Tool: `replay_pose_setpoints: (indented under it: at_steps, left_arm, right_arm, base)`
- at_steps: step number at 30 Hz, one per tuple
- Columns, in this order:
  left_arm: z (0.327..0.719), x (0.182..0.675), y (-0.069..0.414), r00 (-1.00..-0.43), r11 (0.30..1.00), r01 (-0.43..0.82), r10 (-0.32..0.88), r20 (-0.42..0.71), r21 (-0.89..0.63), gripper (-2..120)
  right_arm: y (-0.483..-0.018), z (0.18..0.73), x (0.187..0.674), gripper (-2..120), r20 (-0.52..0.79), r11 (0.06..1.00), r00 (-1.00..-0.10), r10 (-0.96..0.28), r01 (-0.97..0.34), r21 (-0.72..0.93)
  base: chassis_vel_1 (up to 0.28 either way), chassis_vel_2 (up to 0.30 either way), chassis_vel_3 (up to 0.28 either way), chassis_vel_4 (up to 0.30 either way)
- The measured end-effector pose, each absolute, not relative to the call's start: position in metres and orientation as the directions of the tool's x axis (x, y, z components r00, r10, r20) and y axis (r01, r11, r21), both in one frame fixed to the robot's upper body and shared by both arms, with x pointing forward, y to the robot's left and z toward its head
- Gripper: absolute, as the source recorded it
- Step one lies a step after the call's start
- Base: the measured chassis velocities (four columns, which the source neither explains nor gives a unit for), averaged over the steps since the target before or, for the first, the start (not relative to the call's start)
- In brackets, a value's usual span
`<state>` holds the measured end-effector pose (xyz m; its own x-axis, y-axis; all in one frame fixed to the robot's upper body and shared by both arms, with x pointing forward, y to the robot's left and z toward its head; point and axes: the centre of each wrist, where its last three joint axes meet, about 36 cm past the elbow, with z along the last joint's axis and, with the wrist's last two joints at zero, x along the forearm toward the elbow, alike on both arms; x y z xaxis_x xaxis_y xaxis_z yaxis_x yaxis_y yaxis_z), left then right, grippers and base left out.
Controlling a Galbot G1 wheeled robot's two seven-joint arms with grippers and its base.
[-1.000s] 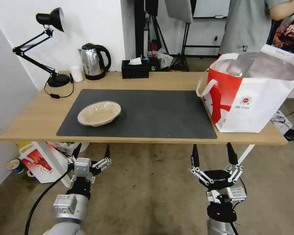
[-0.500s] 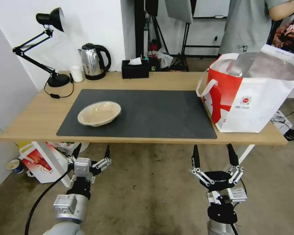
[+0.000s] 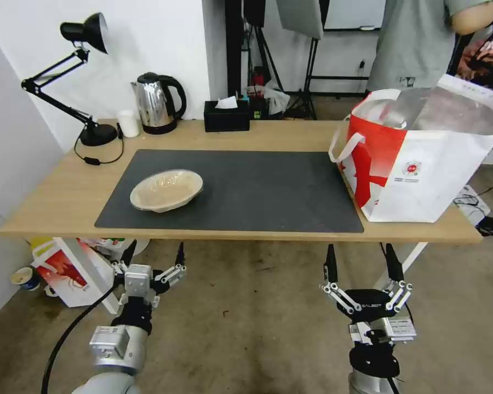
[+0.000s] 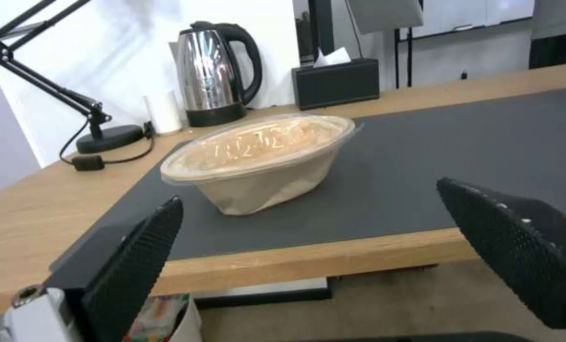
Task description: Pick up the trash from the table and place it into the takeout bag.
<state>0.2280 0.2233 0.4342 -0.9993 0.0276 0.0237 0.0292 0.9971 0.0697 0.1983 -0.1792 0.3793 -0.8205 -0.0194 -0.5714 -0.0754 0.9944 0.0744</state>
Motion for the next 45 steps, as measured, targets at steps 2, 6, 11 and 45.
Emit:
replay_pose_setpoints:
  at_steps: [2, 6, 11, 45]
  left_arm:
    - [0.434, 0.228, 0.223, -0.999, 0.997, 0.029, 0.028, 0.024, 0.07, 100]
    - [0.434, 0.228, 0.223, -0.999, 0.997, 0.029, 0.027, 0.024, 0.07, 100]
    - [0.434, 0.228, 0.223, -0.999, 0.997, 0.029, 0.028, 0.024, 0.07, 100]
    - [0.394, 0.287, 0.338, -0.863, 0.958, -0.064, 0.088, -0.497, 0.281, 100]
  right_arm:
    - [-0.179, 0.379, 0.198, 100, -0.571, 0.994, -0.82, -0.02, -0.075, 0.074]
    - [-0.179, 0.379, 0.198, 100, -0.572, 0.994, -0.82, -0.02, -0.076, 0.074]
    - [-0.179, 0.379, 0.198, 100, -0.572, 0.994, -0.82, -0.02, -0.076, 0.074]
    - [-0.179, 0.379, 0.198, 100, -0.572, 0.994, -0.82, -0.02, -0.076, 0.074]
  base:
    - [0.0, 0.0, 0.0, 0.0]
    - [0.0, 0.0, 0.0, 0.0]
    - [0.0, 0.0, 0.0, 0.0]
    - [0.0, 0.0, 0.0, 0.0]
